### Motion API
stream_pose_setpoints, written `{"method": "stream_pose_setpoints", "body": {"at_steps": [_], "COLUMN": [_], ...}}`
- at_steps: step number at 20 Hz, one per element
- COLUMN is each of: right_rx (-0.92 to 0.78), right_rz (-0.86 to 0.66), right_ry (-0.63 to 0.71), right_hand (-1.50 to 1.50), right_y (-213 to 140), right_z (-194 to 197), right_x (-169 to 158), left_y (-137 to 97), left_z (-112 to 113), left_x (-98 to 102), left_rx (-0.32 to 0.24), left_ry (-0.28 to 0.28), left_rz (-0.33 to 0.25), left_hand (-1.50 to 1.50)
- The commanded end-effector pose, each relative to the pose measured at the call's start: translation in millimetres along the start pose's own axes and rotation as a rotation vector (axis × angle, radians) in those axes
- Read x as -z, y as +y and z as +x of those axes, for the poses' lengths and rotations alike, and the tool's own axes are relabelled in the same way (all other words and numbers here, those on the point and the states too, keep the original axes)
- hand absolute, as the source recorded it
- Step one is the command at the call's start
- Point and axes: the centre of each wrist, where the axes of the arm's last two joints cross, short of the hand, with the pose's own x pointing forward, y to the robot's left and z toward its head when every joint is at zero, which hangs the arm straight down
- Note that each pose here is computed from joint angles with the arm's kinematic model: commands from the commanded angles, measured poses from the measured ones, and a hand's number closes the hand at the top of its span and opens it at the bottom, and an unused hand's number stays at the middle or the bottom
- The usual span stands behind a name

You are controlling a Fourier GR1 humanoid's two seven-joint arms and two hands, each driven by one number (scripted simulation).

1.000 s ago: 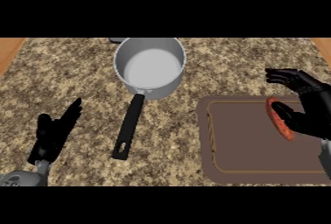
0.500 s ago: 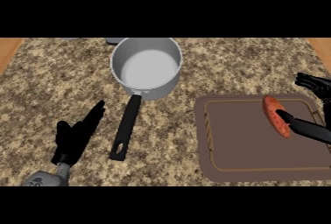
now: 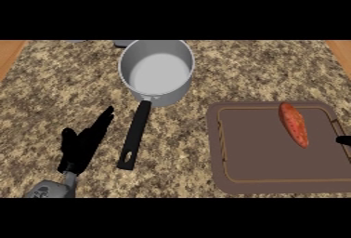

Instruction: Pick the sweet potato from the tray and place it in the pot

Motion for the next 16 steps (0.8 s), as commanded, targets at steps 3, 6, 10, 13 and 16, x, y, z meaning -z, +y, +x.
{"method": "stream_pose_setpoints", "body": {"at_steps": [3,6,10,13,16], "right_rx": [0.020,0.058,0.019,-0.055,-0.083], "right_rz": [0.099,0.114,0.295,0.436,0.462], "right_ry": [0.220,0.305,0.430,0.491,0.514], "right_hand": [-1.50,-1.50,-1.50,-1.50,-1.50], "right_y": [-21,-15,11,19,7], "right_z": [17,18,-5,-22,-50], "right_x": [12,29,37,30,28], "left_y": [-1,3,-16,-21,-13], "left_z": [-25,7,-1,9,-14], "left_x": [6,5,8,20,2], "left_rx": [0.000,-0.012,0.007,0.000,-0.010], "left_ry": [0.014,0.009,0.003,-0.003,-0.002], "left_rz": [-0.022,-0.014,-0.045,-0.031,-0.049], "left_hand": [0.00,0.00,0.00,0.00,0.00]}}
